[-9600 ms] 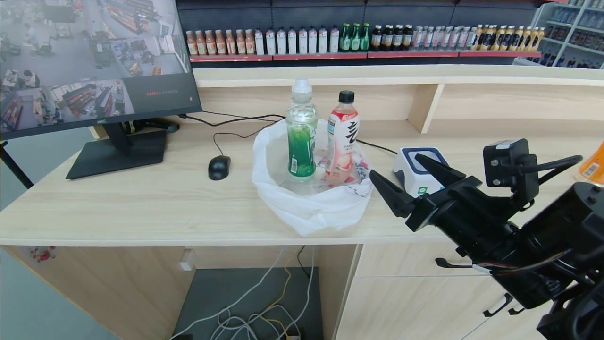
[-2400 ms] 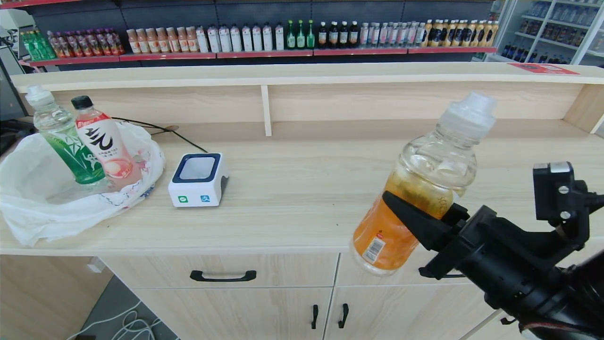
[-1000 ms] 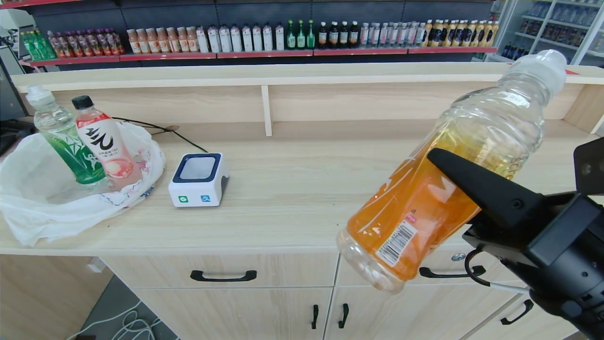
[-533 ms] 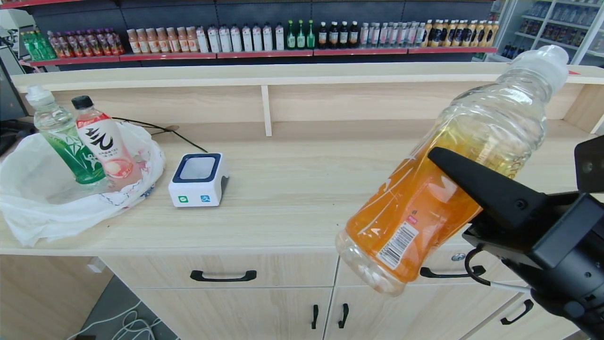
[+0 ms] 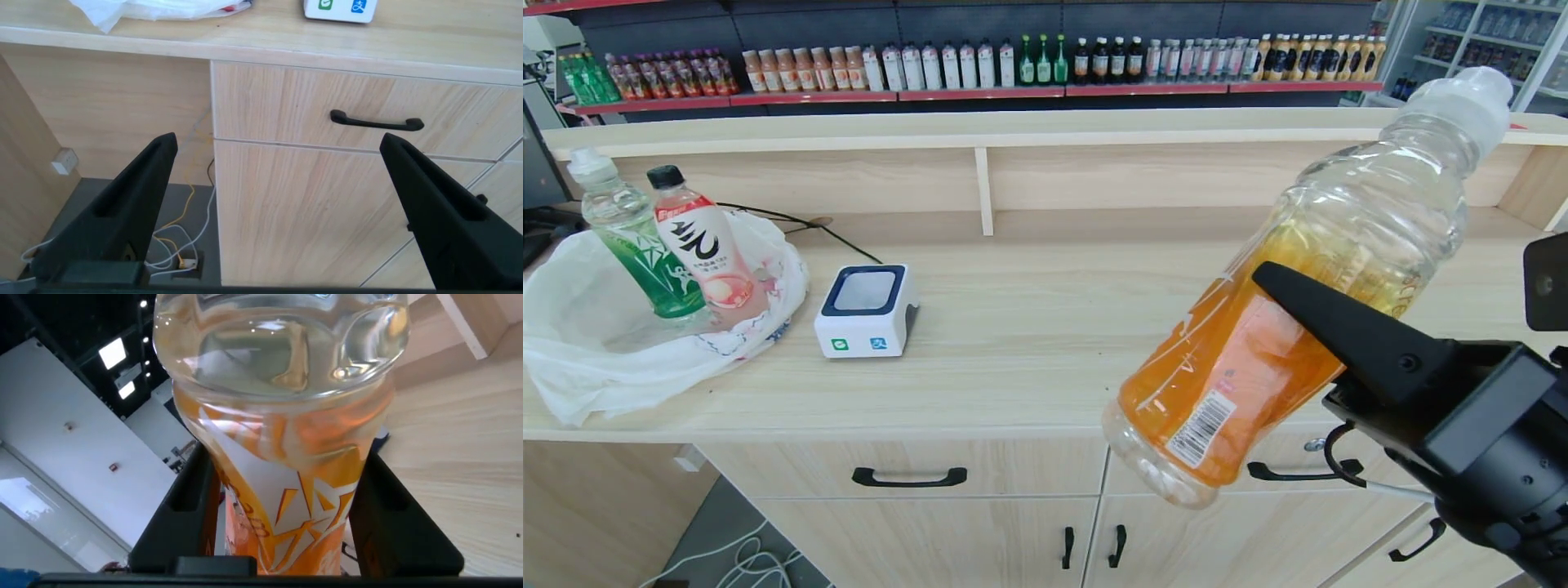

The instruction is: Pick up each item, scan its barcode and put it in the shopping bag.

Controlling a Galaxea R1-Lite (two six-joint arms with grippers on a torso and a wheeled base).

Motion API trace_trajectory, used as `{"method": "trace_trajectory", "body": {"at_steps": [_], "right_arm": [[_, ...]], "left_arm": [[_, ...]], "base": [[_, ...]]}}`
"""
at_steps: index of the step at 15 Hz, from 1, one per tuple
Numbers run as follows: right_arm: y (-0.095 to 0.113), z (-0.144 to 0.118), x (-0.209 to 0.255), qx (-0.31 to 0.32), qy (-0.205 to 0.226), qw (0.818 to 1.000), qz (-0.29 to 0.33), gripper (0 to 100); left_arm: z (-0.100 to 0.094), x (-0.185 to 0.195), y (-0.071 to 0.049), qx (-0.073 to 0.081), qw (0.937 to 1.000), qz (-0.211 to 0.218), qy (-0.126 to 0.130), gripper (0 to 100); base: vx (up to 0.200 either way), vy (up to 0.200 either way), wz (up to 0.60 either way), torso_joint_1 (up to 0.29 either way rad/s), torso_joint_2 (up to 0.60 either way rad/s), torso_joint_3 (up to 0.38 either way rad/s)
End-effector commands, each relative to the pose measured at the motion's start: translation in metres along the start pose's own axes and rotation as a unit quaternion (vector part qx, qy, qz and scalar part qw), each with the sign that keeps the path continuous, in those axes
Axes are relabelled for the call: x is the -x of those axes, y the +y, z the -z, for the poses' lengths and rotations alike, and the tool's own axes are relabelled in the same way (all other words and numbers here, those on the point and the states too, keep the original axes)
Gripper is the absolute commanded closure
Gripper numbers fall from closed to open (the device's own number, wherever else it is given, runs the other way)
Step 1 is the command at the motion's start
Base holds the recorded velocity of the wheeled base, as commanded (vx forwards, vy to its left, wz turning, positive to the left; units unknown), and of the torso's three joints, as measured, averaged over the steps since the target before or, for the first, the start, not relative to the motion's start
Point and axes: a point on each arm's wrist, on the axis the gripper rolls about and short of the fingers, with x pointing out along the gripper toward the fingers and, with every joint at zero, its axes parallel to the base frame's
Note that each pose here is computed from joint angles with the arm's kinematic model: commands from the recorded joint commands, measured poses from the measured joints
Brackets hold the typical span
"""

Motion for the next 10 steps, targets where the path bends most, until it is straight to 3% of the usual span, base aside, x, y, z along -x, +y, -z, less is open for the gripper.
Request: {"method": "trace_trajectory", "body": {"at_steps": [1,8,9,10], "right_arm": [[-0.001,0.003,-0.001,0.012,0.009,1.0,-0.003,100],[-0.008,0.016,-0.001,0.125,0.036,0.991,0.008,100],[-0.026,0.018,-0.002,0.238,0.046,0.969,0.045,100],[-0.035,0.021,-0.001,0.292,0.06,0.953,0.06,100]], "left_arm": [[0.0,0.0,0.0,0.0,1.0,-0.001,0.001,0],[0.0,0.0,0.0,0.0,1.0,-0.001,0.0,0],[0.0,0.0,0.0,0.0,1.0,-0.001,0.0,0],[0.0,0.0,0.0,0.0,1.0,-0.001,0.001,0]], "base": [[0.0,0.0,0.0,0.0,0.0,0.0],[0.0,0.0,0.0,0.0,0.0,0.0],[0.0,0.0,0.0,0.0,0.0,0.0],[0.0,0.0,0.0,0.0,0.0,0.0]]}}
